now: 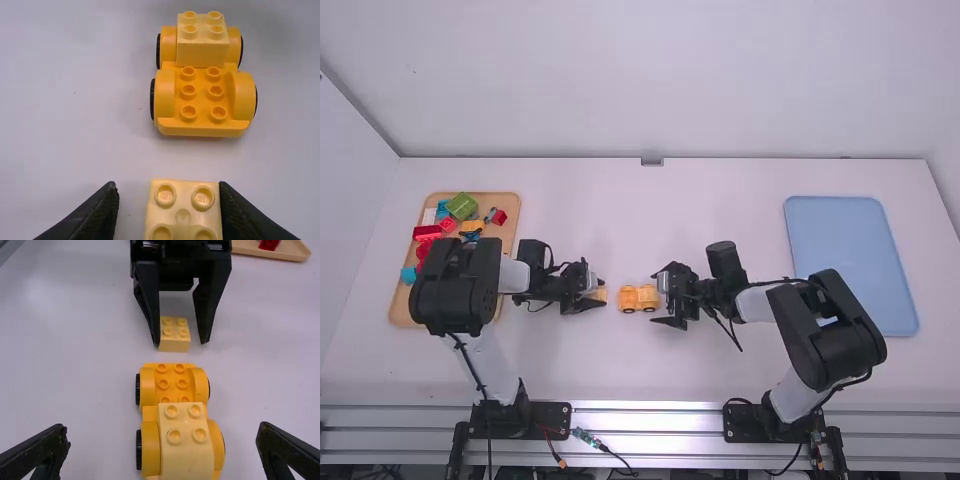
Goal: Assemble lego blocks to make yellow taxi
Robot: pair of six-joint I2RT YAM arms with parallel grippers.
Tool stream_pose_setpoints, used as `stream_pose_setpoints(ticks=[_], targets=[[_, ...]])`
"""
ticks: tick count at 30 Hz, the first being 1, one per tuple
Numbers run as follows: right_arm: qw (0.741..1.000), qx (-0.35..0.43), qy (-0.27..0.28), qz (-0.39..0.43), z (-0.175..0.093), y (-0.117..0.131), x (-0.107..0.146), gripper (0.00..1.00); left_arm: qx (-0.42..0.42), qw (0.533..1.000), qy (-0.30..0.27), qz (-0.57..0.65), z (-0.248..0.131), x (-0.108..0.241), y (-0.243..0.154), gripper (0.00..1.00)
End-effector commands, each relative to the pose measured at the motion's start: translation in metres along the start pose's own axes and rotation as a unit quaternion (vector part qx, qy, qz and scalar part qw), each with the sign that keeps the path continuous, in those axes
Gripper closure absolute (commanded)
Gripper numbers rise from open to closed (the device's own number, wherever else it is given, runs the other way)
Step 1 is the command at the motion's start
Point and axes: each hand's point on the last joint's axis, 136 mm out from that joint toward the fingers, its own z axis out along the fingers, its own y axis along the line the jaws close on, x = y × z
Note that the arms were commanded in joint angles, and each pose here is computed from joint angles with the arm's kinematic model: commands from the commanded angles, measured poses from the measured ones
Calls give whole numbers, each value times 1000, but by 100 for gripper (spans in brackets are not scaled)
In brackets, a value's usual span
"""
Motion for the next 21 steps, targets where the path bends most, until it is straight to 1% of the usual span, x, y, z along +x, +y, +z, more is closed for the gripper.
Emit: stream_pose_setpoints(ticks=[1,5,9,11,13,16,21], targets=[[1000,-1,-6,-1,2,-5,-3,1,5,1000,-12,-14,-1,0,-5,53],[1000,-1,-5,1,1,-5,-2,1,8,1000,-10,-21,-1,0,-4,53],[1000,-4,-3,-2,1,-3,-1,1,14,999,-9,-30,-2,-2,-3,45],[1000,-3,-2,0,1,-4,-1,1,14,999,-8,-31,-3,-2,-2,44],[1000,-4,-2,0,1,-3,0,1,14,999,-6,-32,-3,-2,-2,45],[1000,-6,-1,1,2,-3,1,1,14,999,1,-34,-3,0,-1,48],[1000,-9,-1,8,10,-8,10,1,11,1000,0,-29,-2,2,-4,53]])
